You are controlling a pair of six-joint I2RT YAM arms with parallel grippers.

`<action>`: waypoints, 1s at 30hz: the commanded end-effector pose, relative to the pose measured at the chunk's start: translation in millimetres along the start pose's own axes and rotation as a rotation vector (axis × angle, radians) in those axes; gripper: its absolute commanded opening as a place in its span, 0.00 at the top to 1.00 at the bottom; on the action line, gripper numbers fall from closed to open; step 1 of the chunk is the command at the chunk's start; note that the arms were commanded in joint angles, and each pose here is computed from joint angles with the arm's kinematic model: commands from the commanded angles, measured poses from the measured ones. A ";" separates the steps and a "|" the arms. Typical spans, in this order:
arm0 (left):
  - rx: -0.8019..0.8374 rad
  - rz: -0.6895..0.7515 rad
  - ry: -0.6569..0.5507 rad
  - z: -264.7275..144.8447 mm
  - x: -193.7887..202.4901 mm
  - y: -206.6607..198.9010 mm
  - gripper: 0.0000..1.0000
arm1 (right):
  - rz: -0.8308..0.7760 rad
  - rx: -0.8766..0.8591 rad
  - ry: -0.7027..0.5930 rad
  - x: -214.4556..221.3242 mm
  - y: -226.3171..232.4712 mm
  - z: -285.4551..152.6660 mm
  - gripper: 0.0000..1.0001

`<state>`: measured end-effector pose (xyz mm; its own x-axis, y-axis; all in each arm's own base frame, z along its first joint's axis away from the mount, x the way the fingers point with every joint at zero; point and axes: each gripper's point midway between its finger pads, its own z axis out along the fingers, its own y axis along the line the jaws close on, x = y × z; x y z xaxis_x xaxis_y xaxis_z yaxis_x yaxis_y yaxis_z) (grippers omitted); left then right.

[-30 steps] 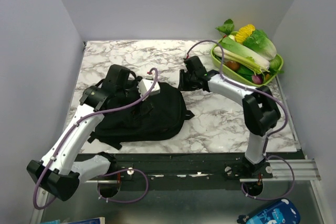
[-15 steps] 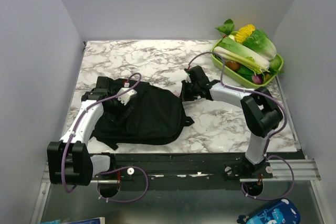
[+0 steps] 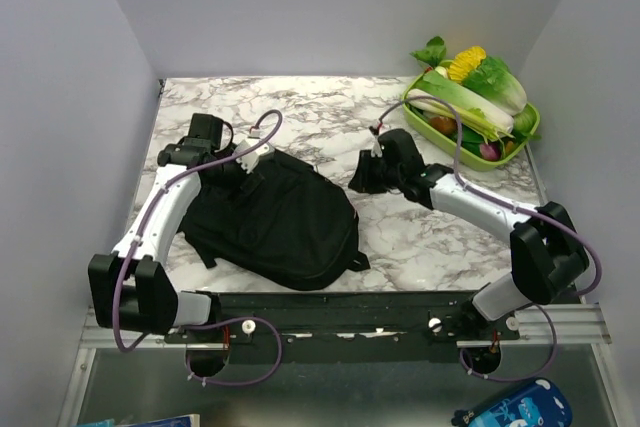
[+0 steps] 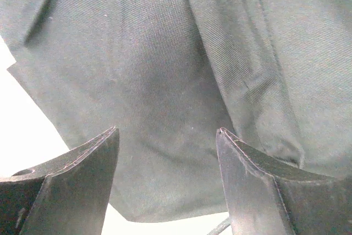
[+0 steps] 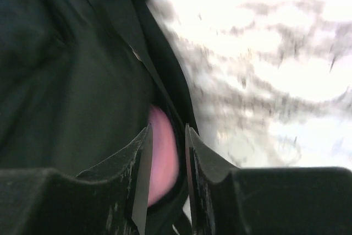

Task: Pack the student bag
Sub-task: Adjust the student bag at the center of the board.

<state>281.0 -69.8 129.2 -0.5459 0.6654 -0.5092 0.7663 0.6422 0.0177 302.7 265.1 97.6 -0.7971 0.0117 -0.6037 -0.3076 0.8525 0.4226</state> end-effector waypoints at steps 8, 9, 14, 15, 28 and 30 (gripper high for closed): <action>0.062 0.098 -0.125 -67.4 -41.4 -26.7 0.56 | -0.050 0.174 -0.106 -68.6 -20.2 15.6 0.73; 0.079 0.100 -0.129 -65.5 -44.9 -28.8 0.60 | -0.031 0.202 -0.070 -53.1 -29.4 16.1 0.75; 0.263 0.178 -0.141 -50.0 -69.8 -77.3 0.65 | 0.076 0.216 0.003 -6.3 -42.6 4.3 0.99; 0.324 0.220 -0.142 -48.5 -78.7 -101.6 0.56 | 0.082 0.202 0.002 -3.1 -40.7 1.3 0.99; 0.359 0.317 -0.130 6.4 -120.6 -209.1 0.01 | 0.216 -0.048 0.018 33.8 -10.4 1.8 0.86; 0.339 0.292 -0.126 17.5 -122.6 -216.0 0.01 | 0.232 -0.067 0.018 32.4 -7.8 9.1 0.87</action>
<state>171.4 -280.4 189.8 -0.1789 0.7535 -0.6326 0.9831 0.1113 -0.1456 277.9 243.5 66.9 -0.8530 0.1368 -0.5036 -0.1540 0.8561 0.4933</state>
